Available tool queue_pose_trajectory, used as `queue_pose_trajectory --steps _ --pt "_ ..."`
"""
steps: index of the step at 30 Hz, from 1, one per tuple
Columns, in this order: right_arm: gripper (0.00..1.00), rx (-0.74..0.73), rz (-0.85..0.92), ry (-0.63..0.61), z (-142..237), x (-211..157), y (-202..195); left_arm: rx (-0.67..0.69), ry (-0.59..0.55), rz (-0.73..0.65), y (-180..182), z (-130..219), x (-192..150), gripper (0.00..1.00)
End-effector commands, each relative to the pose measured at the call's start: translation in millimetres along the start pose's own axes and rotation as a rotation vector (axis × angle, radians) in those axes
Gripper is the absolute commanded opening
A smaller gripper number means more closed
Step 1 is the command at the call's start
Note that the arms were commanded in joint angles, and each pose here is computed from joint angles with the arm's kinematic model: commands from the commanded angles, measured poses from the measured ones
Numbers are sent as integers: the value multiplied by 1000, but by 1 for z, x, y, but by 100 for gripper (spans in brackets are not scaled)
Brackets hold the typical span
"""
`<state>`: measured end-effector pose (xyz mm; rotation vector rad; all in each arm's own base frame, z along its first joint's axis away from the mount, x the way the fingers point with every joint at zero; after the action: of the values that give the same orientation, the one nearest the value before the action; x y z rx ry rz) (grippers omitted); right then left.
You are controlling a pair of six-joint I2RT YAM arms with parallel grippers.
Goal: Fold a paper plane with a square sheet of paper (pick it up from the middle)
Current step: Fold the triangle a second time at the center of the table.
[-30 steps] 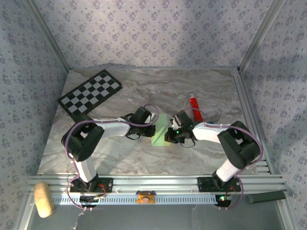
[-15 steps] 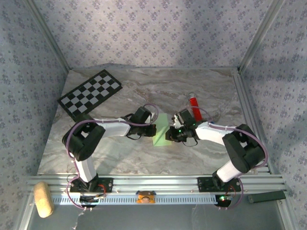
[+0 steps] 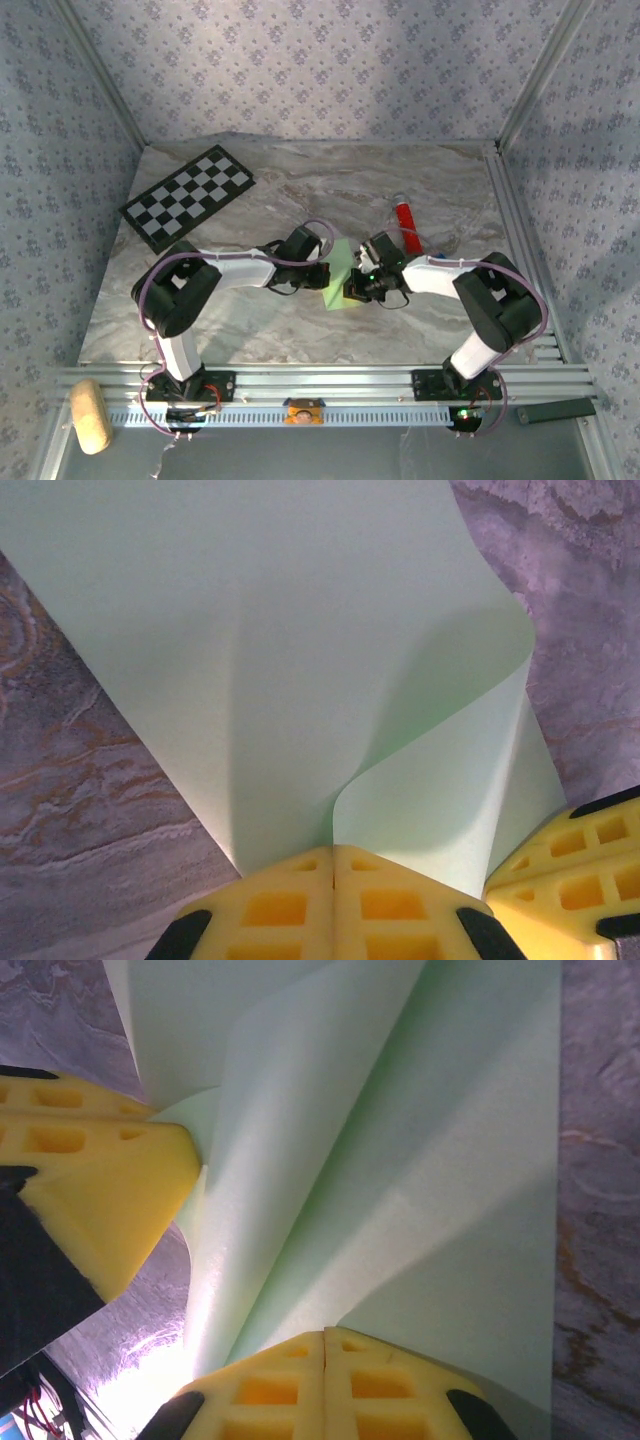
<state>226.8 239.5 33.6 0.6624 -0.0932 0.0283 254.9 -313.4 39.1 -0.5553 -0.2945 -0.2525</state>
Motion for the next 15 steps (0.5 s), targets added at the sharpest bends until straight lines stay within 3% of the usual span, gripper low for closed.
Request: queue_pose_trajectory --steps 1,15 --pt "5 -96 -22 42 -6 -11 -23 60 43 -12 8 -4 -7 0" --pt "5 -109 -32 44 -5 -13 -31 53 25 -68 5 -2 -1 0"
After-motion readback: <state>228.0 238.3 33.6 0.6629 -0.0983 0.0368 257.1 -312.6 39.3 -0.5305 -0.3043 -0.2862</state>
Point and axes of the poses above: each hand's point on the last joint's axis, 136 mm out from that joint toward the fingers, its own z axis back along the fingers, its own y axis along the line the jaws close on, x = y × z, the point moved 2 cm from there along z, back along the fingers, and after that the axes turned 1 degree about z, right-handed, at the moved point
